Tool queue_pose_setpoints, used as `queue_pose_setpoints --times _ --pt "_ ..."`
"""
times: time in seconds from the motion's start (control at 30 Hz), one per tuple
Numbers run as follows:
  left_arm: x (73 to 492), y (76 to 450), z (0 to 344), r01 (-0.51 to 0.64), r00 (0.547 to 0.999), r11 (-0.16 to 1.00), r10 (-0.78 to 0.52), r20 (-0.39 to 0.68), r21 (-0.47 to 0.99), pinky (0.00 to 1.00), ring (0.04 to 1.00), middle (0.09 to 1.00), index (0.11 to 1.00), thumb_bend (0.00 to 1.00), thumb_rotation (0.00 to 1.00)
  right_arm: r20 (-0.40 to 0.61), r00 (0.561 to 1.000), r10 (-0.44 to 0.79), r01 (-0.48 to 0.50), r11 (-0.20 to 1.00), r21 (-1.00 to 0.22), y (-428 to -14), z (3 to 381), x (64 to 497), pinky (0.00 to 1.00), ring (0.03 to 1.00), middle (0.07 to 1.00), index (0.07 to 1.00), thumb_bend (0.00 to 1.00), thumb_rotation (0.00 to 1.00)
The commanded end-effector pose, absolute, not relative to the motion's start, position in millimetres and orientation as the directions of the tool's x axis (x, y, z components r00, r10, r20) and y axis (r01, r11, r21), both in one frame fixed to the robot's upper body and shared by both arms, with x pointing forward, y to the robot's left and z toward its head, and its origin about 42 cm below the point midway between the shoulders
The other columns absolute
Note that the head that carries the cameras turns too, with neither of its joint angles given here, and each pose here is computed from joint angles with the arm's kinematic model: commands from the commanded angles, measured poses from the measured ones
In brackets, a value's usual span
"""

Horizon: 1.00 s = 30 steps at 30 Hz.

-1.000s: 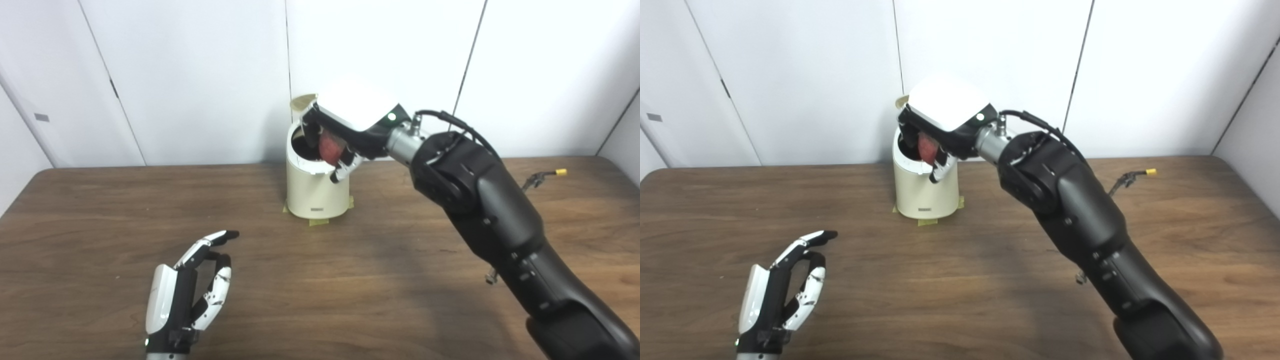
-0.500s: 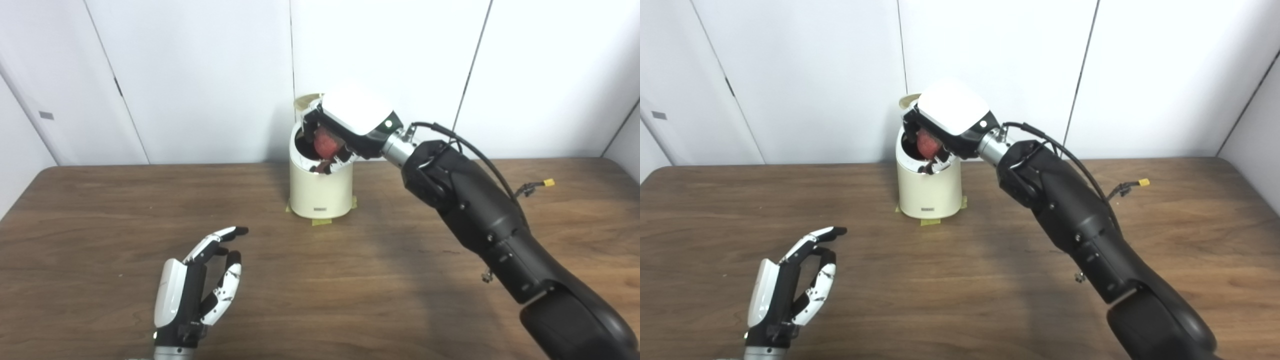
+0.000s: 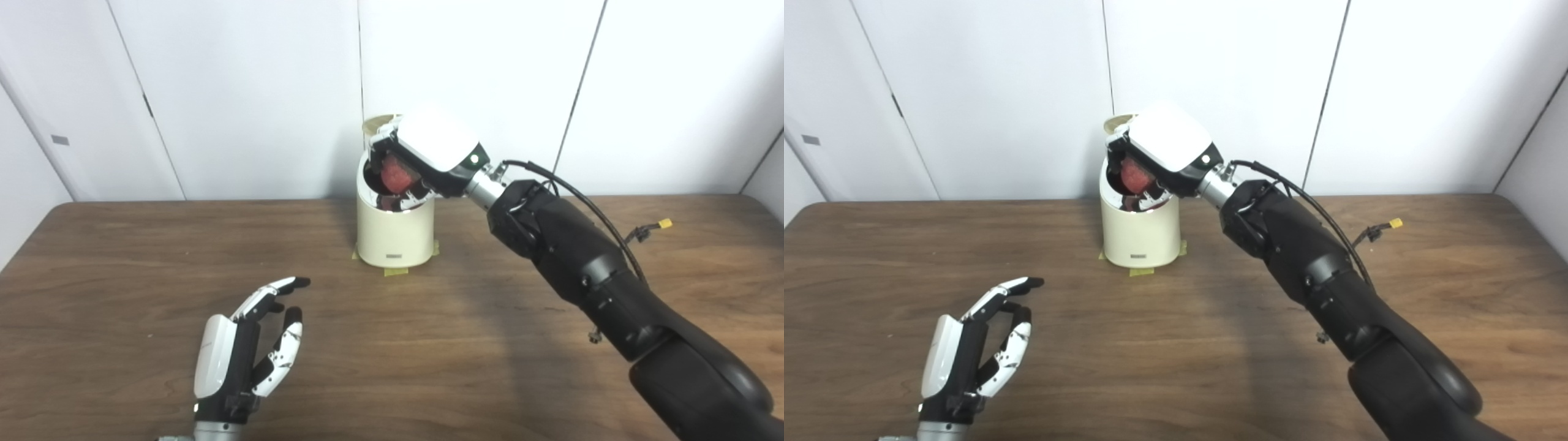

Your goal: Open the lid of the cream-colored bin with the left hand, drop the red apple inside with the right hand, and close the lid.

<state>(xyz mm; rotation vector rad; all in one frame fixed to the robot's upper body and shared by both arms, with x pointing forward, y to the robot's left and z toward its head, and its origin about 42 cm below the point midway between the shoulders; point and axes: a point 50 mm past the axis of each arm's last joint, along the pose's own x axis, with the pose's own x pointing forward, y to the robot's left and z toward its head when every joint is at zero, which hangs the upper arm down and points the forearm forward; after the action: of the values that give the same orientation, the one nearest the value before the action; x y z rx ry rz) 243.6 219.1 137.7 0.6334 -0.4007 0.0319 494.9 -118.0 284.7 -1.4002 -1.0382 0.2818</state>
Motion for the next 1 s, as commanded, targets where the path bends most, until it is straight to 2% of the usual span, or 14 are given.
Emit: queue_pose_setpoints --times 0.0,0.17,0.23,0.3,0.4,0.43,0.5,0.57,0.77,0.97 --pt "245.0 202.4 132.5 -0.143 0.926 0.827 -0.083 0.369 0.543 0.66 0.764 0.771 0.746 0.16 0.72 0.494 0.497 0.713 0.477 0.251 -0.842 -113.4 317.8 500.3 0.39 0.496 0.528 0.424 0.50 0.00" --pt "245.1 202.5 133.0 -0.139 0.928 0.827 -0.084 0.363 0.545 0.66 0.763 0.771 0.745 0.15 0.72 0.484 0.514 0.708 0.484 0.226 -0.846 -115.4 316.1 500.2 0.41 0.526 0.554 0.454 0.49 0.00" --pt "245.3 202.9 133.0 -0.138 0.928 0.823 -0.087 0.363 0.550 0.66 0.765 0.772 0.747 0.15 0.73 0.482 0.517 0.708 0.488 0.219 -0.845 -116.3 315.4 500.3 0.43 0.574 0.571 0.464 0.49 0.00" --pt "245.5 203.2 133.3 -0.138 0.928 0.822 -0.088 0.363 0.553 0.66 0.763 0.771 0.746 0.15 0.73 0.485 0.515 0.706 0.498 0.214 -0.840 -116.5 315.3 500.0 0.47 0.595 0.626 0.482 0.51 0.09" --pt "245.6 203.5 132.7 -0.137 0.928 0.824 -0.087 0.362 0.550 0.66 0.763 0.771 0.745 0.16 0.73 0.492 0.515 0.702 0.514 0.206 -0.832 -116.3 315.4 499.3 0.48 0.607 0.661 0.490 0.52 0.12" --pt "245.7 203.6 132.2 -0.137 0.928 0.825 -0.087 0.363 0.548 0.67 0.764 0.771 0.745 0.15 0.73 0.494 0.516 0.700 0.522 0.200 -0.829 -116.4 315.4 499.1 0.49 0.621 0.680 0.582 0.80 0.04" --pt "246.0 203.7 131.6 -0.136 0.927 0.827 -0.088 0.363 0.545 0.67 0.765 0.772 0.745 0.15 0.71 0.493 0.523 0.695 0.529 0.189 -0.827 -116.6 315.2 498.9 0.49 0.635 0.697 0.626 0.90 0.01" --pt "246.0 203.7 131.5 -0.133 0.929 0.828 -0.088 0.361 0.545 0.67 0.766 0.773 0.746 0.15 0.70 0.483 0.545 0.685 0.528 0.167 -0.833 -116.6 315.5 498.1 0.50 0.661 0.726 0.661 0.92 0.01" --pt "246.1 204.7 131.1 -0.133 0.930 0.820 -0.091 0.356 0.557 0.67 0.767 0.774 0.749 0.15 0.73 0.446 0.609 0.656 0.510 0.108 -0.854 -117.1 317.1 495.7 0.63 0.786 0.846 0.790 0.94 0.05" --pt "246.0 204.7 130.9 -0.132 0.929 0.823 -0.091 0.359 0.552 0.66 0.761 0.772 0.745 0.14 0.68 0.435 0.628 0.645 0.495 0.100 -0.863 -118.1 319.3 494.2 0.66 0.832 0.889 0.826 0.95 0.06"
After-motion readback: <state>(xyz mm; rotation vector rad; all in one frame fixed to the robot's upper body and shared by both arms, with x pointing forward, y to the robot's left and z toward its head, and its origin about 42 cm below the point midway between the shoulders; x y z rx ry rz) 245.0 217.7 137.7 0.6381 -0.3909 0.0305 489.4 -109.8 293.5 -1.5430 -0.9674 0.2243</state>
